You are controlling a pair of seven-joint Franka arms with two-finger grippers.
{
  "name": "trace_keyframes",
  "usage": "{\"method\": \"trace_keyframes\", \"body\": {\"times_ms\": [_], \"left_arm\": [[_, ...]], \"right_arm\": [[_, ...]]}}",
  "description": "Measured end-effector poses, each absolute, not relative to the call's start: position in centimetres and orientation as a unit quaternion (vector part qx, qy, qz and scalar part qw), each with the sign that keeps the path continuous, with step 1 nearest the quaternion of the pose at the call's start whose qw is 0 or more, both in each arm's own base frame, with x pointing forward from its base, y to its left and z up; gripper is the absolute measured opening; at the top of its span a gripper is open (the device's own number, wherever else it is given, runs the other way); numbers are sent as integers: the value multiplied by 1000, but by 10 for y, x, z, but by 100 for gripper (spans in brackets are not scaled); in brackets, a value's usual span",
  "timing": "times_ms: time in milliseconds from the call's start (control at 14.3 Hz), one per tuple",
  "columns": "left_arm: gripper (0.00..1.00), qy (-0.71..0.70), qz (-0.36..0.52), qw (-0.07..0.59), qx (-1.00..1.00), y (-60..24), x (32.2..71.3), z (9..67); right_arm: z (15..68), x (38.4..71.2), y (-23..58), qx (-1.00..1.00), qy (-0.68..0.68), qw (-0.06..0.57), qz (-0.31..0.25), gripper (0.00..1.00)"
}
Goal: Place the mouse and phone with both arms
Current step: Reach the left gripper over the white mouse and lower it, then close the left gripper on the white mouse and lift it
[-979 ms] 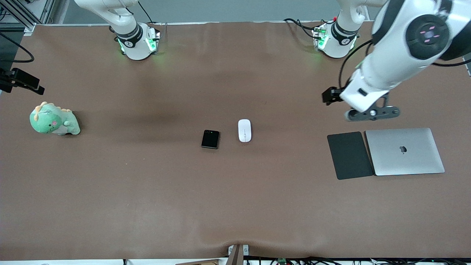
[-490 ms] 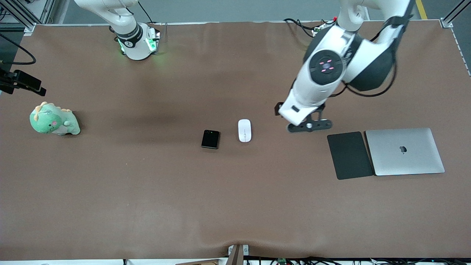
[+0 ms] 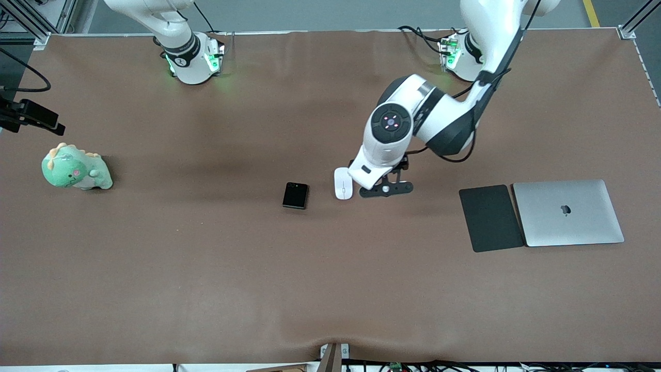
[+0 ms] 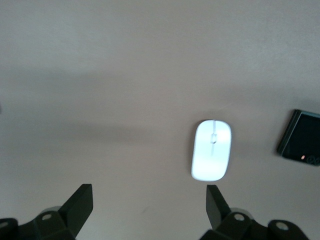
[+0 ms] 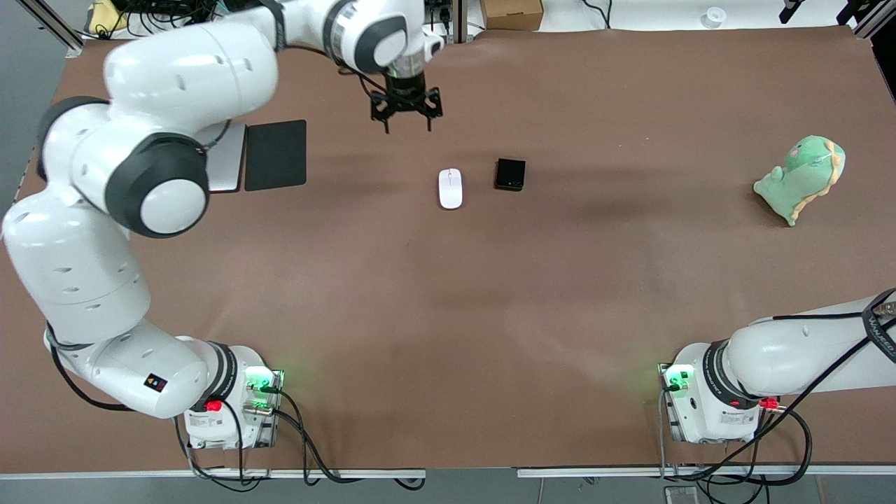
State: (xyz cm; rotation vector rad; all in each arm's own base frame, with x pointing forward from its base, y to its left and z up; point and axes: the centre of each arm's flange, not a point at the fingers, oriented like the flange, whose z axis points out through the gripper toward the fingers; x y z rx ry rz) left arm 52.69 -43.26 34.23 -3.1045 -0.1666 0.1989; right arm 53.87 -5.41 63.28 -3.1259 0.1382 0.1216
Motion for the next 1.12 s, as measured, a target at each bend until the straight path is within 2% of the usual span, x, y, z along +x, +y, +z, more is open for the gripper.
{"method": "trace_keyframes", "body": {"times_ms": [490,1119], "left_arm": [[100,-82,53,-16,-995,-483,509,247],[100,-75,57,-20,-995,-496,497,195]], "right_arm": [[629,541,-54,-998,44,5,42,100],[625,543,-54,-998,45,4,46,100]]}}
